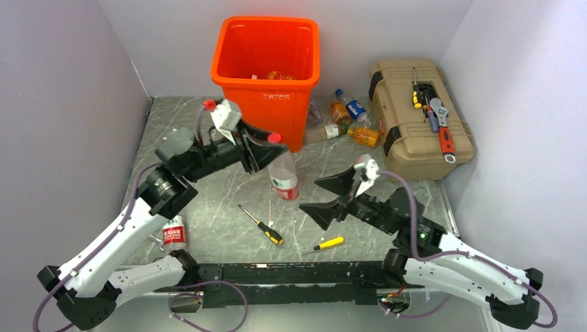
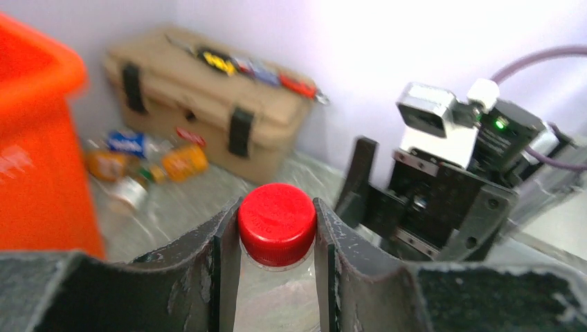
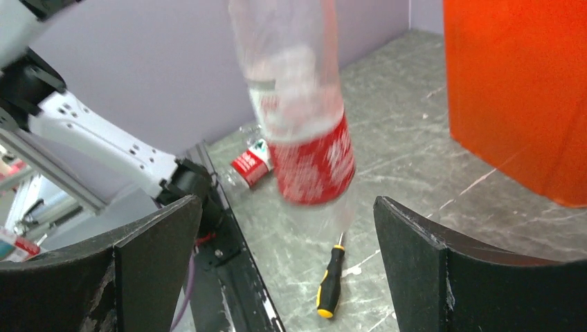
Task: Put the plastic bottles in the bin
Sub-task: Place the plastic bottle in the trash bin.
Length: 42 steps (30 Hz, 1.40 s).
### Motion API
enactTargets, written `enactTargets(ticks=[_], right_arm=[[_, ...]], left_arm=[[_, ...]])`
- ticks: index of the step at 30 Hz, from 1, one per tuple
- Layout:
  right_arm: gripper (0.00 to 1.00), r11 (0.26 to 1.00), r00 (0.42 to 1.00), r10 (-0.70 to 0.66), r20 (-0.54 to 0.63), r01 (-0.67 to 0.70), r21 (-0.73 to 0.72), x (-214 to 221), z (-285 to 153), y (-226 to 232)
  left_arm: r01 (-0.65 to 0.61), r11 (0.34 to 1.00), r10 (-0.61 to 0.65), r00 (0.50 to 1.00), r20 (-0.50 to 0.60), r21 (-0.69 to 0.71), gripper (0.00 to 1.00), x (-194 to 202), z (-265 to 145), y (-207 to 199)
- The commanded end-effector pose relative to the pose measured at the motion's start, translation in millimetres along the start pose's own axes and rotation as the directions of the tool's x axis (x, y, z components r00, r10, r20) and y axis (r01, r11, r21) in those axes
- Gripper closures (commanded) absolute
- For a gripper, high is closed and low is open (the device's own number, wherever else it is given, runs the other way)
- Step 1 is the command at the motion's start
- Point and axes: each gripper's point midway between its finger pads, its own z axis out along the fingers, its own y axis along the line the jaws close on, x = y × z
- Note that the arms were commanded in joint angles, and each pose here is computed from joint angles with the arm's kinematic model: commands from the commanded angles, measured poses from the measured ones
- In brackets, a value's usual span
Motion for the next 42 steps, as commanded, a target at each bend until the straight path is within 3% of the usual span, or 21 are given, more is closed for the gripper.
enactTargets(ticks=[1,4,8,11,13,15,18,20,23,33,36,40,41,42], right_arm=[[0.0,0.998,0.998,0.027,0.064,-0.031,0.063,-30,-25,-3],[0.0,0.998,0.991,0.021,0.132,-0.028,0.059,-30,-37,-6],[0.0,0.985,0.977,0.059,0.205,-0.09,0.147,-18,-45,-30],[0.0,0.964,0.97,0.092,0.224,-0.143,0.225,-3,-49,-49],[0.0,0.951,0.969,0.113,0.22,-0.17,0.26,9,-51,-58],[0.0,0.938,0.97,0.131,0.205,-0.188,0.29,20,-52,-65],[0.0,0.913,0.976,0.148,0.159,-0.197,0.357,38,-54,-77],[0.0,0.893,0.979,0.152,0.135,-0.195,0.406,46,-57,-85],[0.0,0.87,0.983,0.147,0.111,-0.182,0.458,54,-63,-94],[0.0,0.841,0.987,0.094,0.129,-0.148,0.52,53,-70,-109],[0.0,0.831,0.988,0.1,0.12,-0.149,0.536,56,-70,-112],[0.0,0.82,0.988,0.1,0.117,-0.148,0.553,56,-71,-114],[0.0,0.816,0.989,0.099,0.113,-0.145,0.559,56,-71,-115],[0.0,0.813,0.989,0.097,0.109,-0.141,0.565,55,-72,-116]], left_arm=[[-0.226,0.959,0.253,0.954,0.162,-0.17,1.0,-82,-8,12],[-0.339,0.903,0.409,0.867,0.284,-0.263,1.0,-145,-7,12],[-0.476,0.778,0.62,0.689,0.376,-0.41,1.0,-224,2,13],[-0.535,0.652,0.743,0.591,0.314,-0.537,1.0,-256,24,38],[-0.545,0.596,0.778,0.574,0.256,-0.59,1.0,-265,41,66],[-0.537,0.569,0.78,0.592,0.203,-0.622,1.0,-265,54,106],[-0.464,0.567,0.731,0.664,0.157,-0.68,1.0,-259,54,182],[-0.395,0.552,0.679,0.724,0.121,-0.734,1.0,-246,47,232],[-0.381,0.508,0.63,0.776,0.032,-0.772,1.0,-215,49,278],[-0.327,0.658,0.393,0.917,-0.061,-0.678,1.0,-111,80,322],[-0.253,0.695,0.25,0.963,-0.105,-0.673,1.0,-77,83,332],[-0.189,0.757,0.108,0.98,-0.165,-0.626,0.99,-38,88,333],[-0.183,0.778,0.094,0.98,-0.177,-0.601,0.87,-33,91,329],[-0.178,0.791,0.087,0.98,-0.181,-0.586,0.63,-33,92,325]])
